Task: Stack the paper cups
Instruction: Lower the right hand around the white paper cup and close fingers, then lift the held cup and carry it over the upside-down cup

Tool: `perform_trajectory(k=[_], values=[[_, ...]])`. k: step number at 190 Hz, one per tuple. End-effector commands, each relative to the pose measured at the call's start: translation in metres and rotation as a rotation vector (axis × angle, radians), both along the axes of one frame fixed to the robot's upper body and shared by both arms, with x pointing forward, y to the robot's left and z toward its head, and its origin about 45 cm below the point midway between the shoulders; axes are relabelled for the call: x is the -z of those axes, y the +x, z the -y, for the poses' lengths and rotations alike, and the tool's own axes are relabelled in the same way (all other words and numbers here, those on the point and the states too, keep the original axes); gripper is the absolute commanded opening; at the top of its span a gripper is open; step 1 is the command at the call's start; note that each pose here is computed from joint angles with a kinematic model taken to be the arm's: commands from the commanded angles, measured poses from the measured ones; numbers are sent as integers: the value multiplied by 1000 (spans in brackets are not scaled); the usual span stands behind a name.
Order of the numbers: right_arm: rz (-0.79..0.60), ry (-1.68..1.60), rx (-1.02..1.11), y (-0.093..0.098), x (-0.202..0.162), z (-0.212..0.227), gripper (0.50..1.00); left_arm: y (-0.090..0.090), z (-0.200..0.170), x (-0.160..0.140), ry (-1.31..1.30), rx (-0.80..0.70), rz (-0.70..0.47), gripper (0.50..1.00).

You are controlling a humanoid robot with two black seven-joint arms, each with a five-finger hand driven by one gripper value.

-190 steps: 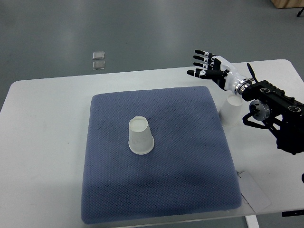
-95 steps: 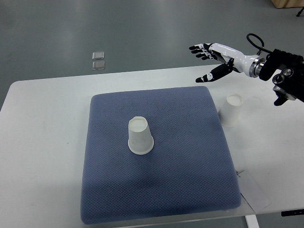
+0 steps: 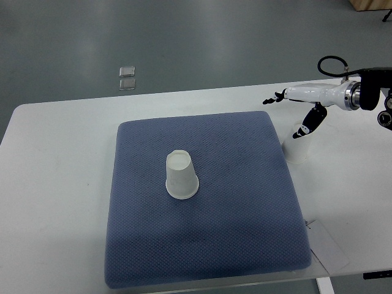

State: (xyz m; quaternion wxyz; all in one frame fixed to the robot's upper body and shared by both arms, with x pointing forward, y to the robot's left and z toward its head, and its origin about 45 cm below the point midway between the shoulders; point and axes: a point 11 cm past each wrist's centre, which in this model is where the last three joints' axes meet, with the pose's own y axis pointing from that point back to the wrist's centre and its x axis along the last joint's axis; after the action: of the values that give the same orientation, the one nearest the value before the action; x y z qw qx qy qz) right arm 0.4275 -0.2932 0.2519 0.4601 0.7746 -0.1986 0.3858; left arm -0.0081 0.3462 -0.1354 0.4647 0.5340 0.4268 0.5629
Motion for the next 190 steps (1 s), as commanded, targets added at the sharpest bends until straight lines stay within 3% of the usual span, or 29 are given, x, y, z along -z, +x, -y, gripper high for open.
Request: perform_trajectory(k=[1,59,104,166,173,190], values=[[-10,-26,0,-2,7,4,921,0,0,0,0,0,0,1000],[17,-168,17,1,27,32,919,0,0,0,0,0,0,1000],[14,-173,23,1,42,29,901,0,0,0,0,0,0,1000],[8,-176,33,0,56,29,776,0,0,0,0,0,0,1000],[9,-177,36,1,56,30,754,0,0,0,0,0,0,1000],[13,-181,42,2,55,32,643,0,0,0,0,0,0,1000]])
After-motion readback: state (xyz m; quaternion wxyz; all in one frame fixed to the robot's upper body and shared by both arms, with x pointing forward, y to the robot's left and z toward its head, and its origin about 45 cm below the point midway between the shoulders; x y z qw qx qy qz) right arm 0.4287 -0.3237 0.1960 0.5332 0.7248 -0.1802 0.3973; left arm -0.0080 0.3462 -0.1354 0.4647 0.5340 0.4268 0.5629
